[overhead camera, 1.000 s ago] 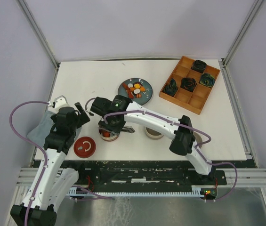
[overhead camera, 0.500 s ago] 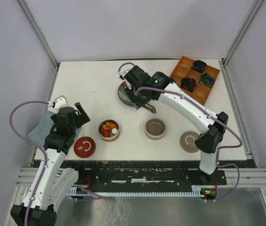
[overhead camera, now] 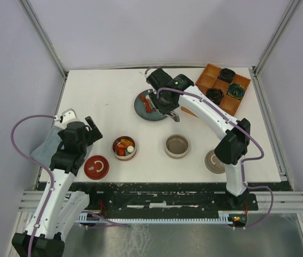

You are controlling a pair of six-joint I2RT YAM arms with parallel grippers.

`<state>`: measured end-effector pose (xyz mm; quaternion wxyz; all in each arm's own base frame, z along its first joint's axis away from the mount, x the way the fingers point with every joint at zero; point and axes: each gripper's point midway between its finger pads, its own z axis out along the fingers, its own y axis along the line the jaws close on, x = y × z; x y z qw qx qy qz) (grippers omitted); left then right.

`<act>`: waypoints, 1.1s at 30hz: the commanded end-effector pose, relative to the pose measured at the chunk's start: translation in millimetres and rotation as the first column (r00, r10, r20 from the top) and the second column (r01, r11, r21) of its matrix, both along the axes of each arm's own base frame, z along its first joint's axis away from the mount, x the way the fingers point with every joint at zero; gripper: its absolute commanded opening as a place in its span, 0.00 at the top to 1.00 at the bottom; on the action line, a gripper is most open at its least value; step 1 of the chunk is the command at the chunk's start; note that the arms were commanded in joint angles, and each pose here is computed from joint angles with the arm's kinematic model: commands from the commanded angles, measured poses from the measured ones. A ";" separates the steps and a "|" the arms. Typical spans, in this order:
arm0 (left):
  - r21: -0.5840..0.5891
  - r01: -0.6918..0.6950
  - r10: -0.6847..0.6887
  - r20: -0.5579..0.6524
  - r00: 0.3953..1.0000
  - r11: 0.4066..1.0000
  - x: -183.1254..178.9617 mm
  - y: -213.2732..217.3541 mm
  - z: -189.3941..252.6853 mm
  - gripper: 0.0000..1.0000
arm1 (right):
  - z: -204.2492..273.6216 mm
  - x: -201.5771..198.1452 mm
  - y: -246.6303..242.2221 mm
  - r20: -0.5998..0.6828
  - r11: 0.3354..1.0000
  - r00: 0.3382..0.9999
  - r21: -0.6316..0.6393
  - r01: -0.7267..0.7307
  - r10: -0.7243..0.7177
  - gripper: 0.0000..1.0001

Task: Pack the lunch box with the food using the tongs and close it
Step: Pick up the fake food from the plate.

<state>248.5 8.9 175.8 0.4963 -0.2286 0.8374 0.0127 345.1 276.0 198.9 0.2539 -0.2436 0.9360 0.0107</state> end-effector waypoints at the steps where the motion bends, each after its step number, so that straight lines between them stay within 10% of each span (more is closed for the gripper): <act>1: -0.007 -0.002 0.002 0.050 0.999 1.000 7.0 -0.3 11.1 0.00 | 4.6 13.9 25.5 0.016 0.997 1.000 0.073 -0.014 0.013 0.48; 33: -0.008 0.004 -0.003 0.046 0.999 1.000 7.4 -1.3 9.9 0.00 | -64.4 38.6 41.4 -0.056 0.999 0.998 -0.032 -0.010 0.008 0.49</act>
